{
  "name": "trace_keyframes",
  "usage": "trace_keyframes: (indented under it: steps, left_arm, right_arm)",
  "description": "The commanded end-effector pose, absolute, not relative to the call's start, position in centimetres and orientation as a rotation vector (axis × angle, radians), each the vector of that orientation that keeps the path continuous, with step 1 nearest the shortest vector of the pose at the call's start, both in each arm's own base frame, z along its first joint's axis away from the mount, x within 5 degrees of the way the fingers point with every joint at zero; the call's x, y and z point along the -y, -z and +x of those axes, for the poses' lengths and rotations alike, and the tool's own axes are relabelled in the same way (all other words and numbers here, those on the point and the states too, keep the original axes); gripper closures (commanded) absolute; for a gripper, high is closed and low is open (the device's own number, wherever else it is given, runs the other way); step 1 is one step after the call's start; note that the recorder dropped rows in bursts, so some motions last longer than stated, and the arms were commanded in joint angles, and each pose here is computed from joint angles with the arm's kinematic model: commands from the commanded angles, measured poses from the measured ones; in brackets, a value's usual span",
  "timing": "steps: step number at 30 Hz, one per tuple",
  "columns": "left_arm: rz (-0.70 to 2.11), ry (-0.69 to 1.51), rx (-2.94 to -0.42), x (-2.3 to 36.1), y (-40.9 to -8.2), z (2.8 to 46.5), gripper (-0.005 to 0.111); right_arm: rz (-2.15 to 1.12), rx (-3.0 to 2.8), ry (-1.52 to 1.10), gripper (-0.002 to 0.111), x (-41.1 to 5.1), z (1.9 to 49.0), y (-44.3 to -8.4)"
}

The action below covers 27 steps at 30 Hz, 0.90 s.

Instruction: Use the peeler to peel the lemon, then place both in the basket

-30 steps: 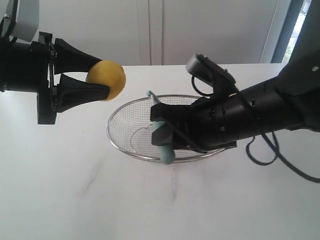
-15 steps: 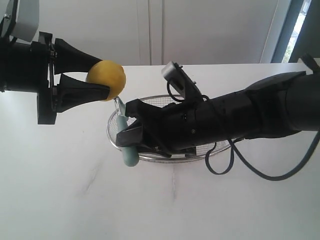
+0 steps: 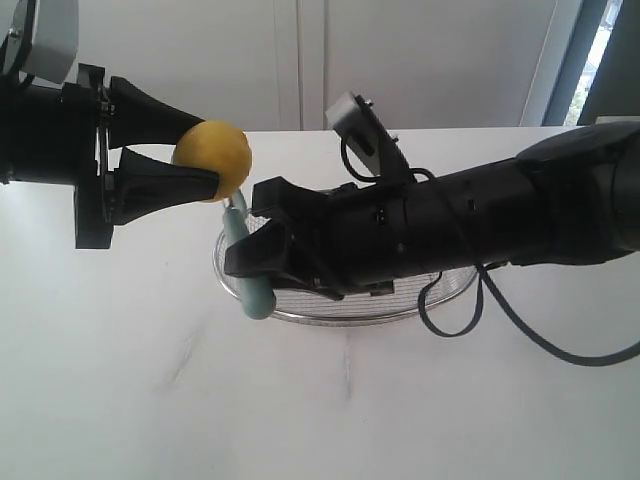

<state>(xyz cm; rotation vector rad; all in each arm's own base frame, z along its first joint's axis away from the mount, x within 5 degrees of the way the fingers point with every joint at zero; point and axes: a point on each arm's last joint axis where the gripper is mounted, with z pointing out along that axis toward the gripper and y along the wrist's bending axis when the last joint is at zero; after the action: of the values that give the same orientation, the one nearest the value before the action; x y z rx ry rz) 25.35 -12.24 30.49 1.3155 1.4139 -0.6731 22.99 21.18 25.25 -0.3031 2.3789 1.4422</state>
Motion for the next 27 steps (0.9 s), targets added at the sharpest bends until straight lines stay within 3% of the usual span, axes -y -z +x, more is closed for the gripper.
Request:
trace_keyframes:
  steps: [1,27]
  left_arm:
    - [1.313,0.692,-1.383,12.4,-30.9,24.9,0.107]
    - [1.310,0.685,-1.387,12.4,-30.8,25.0,0.107]
  right_arm:
    - [-0.339,-2.352,-1.413,0.108,-20.9,23.0,-25.8]
    - [-0.340,-2.255,-1.351,0.108,-18.4,22.7,-28.9]
